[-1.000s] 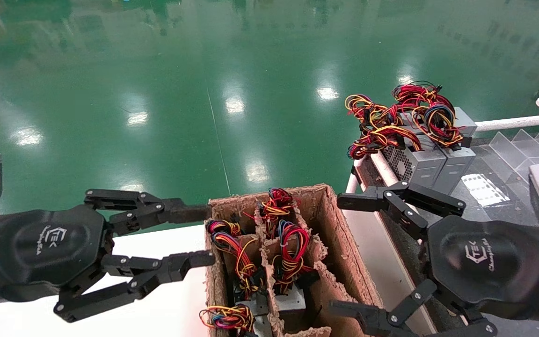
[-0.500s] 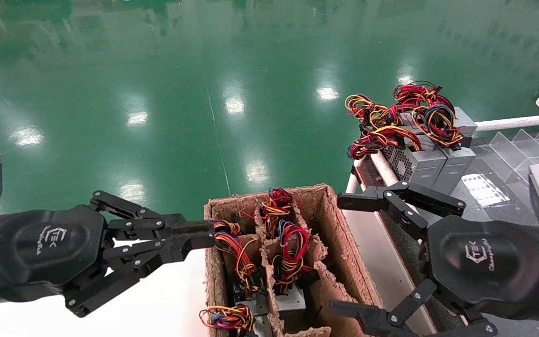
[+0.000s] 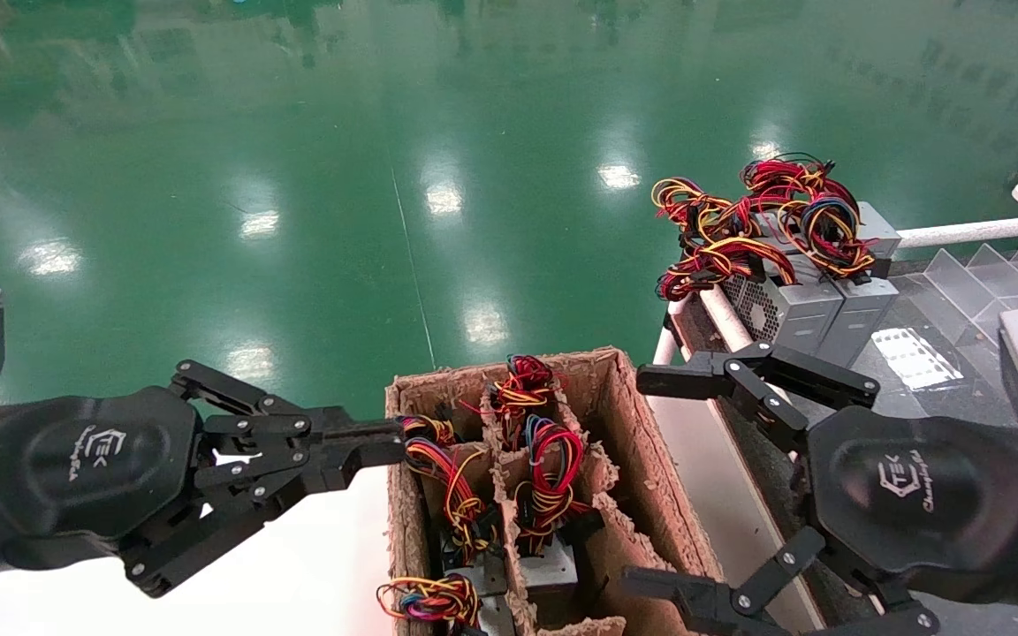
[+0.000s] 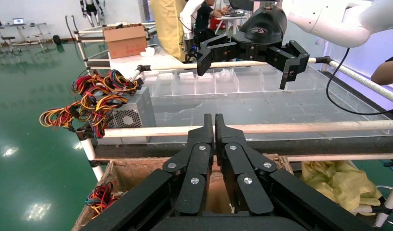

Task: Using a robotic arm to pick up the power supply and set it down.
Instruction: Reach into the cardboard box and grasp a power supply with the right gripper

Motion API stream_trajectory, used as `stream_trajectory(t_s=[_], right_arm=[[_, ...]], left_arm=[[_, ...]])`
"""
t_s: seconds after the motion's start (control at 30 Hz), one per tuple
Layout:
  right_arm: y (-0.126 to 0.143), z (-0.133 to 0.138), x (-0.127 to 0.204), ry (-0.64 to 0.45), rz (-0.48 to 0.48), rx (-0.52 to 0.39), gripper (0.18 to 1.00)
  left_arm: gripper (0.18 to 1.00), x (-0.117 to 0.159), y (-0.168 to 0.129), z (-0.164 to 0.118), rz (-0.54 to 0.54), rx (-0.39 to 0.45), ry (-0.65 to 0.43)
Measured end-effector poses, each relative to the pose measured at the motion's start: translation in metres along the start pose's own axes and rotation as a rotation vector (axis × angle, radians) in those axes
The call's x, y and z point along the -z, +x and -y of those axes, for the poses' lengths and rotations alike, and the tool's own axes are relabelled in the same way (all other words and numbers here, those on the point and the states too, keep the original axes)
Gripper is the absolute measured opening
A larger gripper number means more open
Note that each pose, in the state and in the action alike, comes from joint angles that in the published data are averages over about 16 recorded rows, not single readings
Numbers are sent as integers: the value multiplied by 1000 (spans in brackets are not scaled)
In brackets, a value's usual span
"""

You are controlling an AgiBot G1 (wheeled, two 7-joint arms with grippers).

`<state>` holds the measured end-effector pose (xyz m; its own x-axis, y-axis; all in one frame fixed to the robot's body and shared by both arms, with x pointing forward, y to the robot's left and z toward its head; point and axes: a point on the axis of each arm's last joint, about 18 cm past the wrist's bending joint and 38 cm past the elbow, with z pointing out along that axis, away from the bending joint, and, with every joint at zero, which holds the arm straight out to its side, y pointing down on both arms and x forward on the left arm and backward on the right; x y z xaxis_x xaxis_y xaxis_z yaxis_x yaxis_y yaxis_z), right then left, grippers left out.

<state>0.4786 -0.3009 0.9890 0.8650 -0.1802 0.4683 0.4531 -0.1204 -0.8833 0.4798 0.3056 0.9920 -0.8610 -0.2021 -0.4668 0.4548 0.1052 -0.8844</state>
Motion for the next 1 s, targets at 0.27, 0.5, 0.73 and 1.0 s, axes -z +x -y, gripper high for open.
stream_trajectory(t_s=[0.27, 0.5, 0.73, 1.0], right_arm=[[0, -7, -5, -23, 6, -16, 1001], [1, -18, -14, -52, 15, -38, 1001], [4, -44, -35, -108, 38, -93, 1001], [9, -85, -76, -206, 96, -158, 1001]], left_arm=[[262, 0, 0, 0, 0, 0, 0], [360, 0, 0, 0, 1, 0, 0], [510, 0, 0, 0, 1, 0, 0], [704, 0, 0, 0, 1, 0, 0]])
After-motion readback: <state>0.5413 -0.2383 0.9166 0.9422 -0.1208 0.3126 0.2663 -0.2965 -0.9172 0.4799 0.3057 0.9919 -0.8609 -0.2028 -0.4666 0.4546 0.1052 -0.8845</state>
